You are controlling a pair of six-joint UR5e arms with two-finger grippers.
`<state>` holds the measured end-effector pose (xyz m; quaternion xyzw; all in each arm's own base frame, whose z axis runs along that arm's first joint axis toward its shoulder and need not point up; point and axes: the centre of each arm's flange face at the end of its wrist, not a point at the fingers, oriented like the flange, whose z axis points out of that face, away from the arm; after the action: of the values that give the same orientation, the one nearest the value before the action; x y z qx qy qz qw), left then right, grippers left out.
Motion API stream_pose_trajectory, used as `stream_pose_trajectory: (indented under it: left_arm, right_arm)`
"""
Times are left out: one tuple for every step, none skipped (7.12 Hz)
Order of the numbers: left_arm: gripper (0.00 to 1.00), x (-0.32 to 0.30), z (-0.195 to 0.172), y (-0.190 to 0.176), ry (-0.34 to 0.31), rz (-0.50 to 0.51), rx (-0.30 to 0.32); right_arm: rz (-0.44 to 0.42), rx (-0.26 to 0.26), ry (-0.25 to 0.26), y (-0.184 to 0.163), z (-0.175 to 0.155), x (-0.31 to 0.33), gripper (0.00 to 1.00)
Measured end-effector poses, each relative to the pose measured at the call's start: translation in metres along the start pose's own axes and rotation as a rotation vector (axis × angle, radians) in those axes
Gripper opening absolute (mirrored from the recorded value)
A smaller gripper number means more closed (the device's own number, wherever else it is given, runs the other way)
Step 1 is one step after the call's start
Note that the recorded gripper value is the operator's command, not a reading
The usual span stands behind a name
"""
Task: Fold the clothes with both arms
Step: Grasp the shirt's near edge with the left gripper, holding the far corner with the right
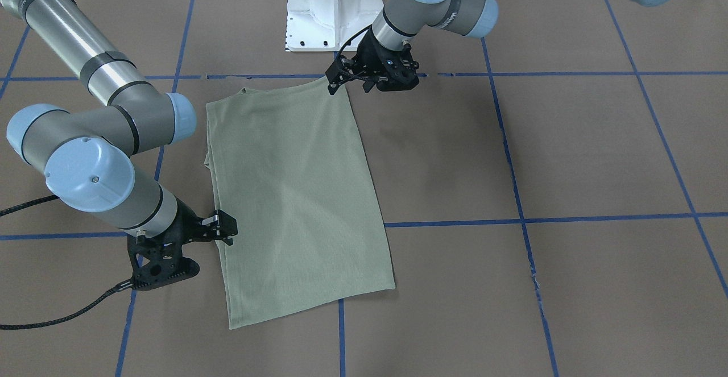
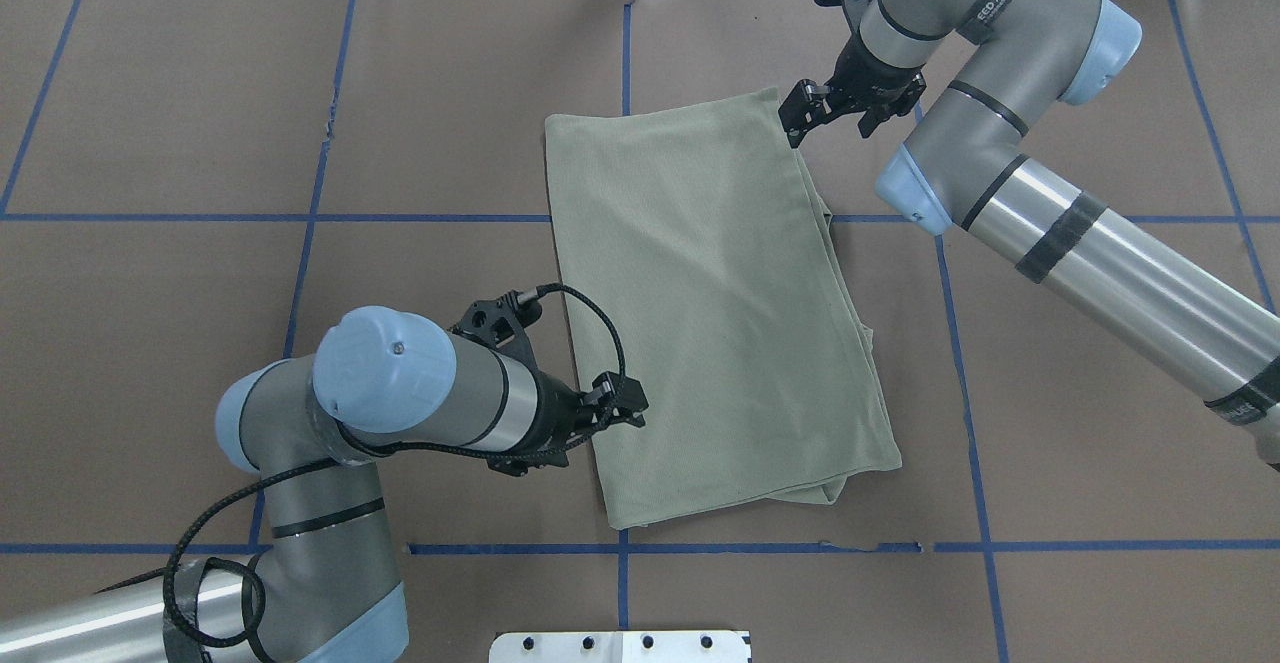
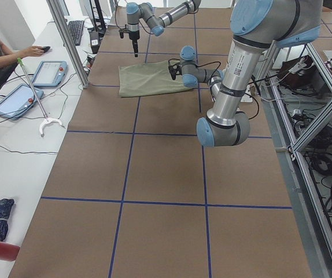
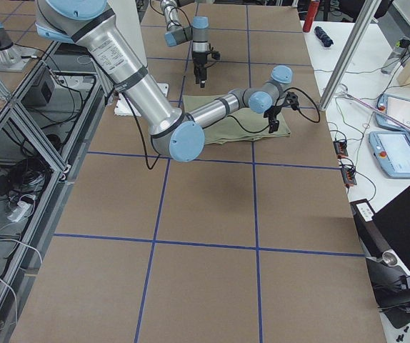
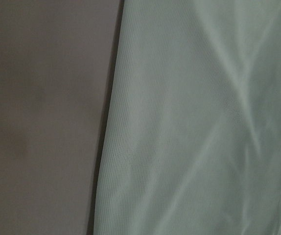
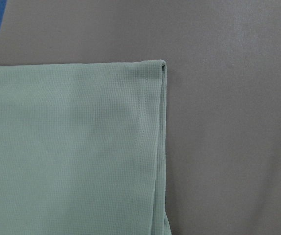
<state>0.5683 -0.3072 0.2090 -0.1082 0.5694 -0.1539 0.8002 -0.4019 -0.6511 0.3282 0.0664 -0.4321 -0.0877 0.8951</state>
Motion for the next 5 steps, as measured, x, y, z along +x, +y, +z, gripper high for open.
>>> stream_pose_trajectory:
  left_arm:
    - [0.99,-0.001,0.016,0.010,-0.020,-0.040,-0.015]
    - [0.97,0.002,0.025,0.017,-0.027,-0.067,-0.023]
    - [0.96,0.005,0.034,0.023,-0.037,-0.084,-0.030]
    - [0.96,0.005,0.042,0.024,-0.047,-0.093,-0.030]
    - [0.95,0.004,0.047,0.024,-0.055,-0.096,-0.029]
  right_arm:
    - [0.012,0.003,-0.011,0.006,-0.004,0.000,1.00]
    - [0.019,0.004,-0.014,0.008,-0.004,0.000,1.00]
    - [0.022,0.005,-0.015,0.009,-0.004,-0.001,1.00]
    - [0.025,0.005,-0.014,0.009,-0.004,0.000,1.00]
    - [0.026,0.006,-0.014,0.009,-0.003,0.000,1.00]
